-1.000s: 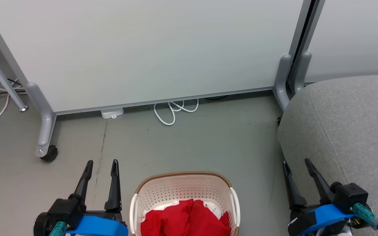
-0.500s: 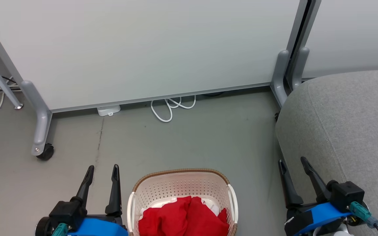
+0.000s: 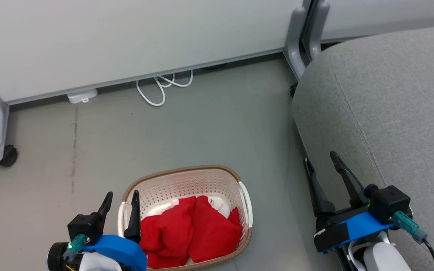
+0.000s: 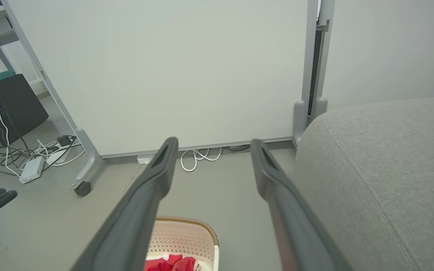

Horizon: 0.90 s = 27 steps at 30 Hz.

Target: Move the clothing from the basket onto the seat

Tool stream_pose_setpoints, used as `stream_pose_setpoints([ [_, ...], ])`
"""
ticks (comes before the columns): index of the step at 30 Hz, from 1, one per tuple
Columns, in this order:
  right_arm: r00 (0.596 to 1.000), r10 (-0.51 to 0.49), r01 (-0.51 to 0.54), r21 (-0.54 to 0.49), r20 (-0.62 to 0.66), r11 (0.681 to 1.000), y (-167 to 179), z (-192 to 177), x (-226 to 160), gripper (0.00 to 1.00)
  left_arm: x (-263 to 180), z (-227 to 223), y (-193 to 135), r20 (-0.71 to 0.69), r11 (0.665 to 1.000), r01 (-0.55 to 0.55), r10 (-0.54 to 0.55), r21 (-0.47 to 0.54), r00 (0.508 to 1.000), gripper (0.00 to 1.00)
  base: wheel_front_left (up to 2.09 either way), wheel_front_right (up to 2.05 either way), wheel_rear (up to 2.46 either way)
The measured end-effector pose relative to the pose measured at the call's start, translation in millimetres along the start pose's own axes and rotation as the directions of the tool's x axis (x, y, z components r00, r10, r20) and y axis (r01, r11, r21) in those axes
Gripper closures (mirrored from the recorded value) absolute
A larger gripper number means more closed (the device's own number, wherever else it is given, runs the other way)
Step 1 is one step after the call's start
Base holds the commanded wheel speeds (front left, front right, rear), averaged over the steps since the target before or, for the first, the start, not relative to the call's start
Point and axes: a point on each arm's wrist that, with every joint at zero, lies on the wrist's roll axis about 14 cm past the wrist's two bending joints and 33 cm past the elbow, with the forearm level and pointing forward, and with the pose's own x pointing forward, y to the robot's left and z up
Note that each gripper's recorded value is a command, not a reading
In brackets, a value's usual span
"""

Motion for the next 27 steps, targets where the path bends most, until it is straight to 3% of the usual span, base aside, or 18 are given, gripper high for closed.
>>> stream_pose_setpoints([
  [14, 0.995, -0.082, 0.081, -0.015, -0.061, 0.997, -37.3, -28.8, 22.3, 0.0, 77.7, -94.7, -22.0, -0.346, 0.988, 0.153, -0.133, 0.03, 0.929, 0.0, 0.0, 0.0, 0.0],
  [27, 0.984, -0.087, 0.086, -0.013, -0.154, 0.996, -53.3, -77.5, 50.9, 0.0, 118.1, -200.8, -13.3, -0.656, 0.957, 0.282, -0.176, 0.059, 0.734, 0.0, 0.0, 0.0, 0.0],
])
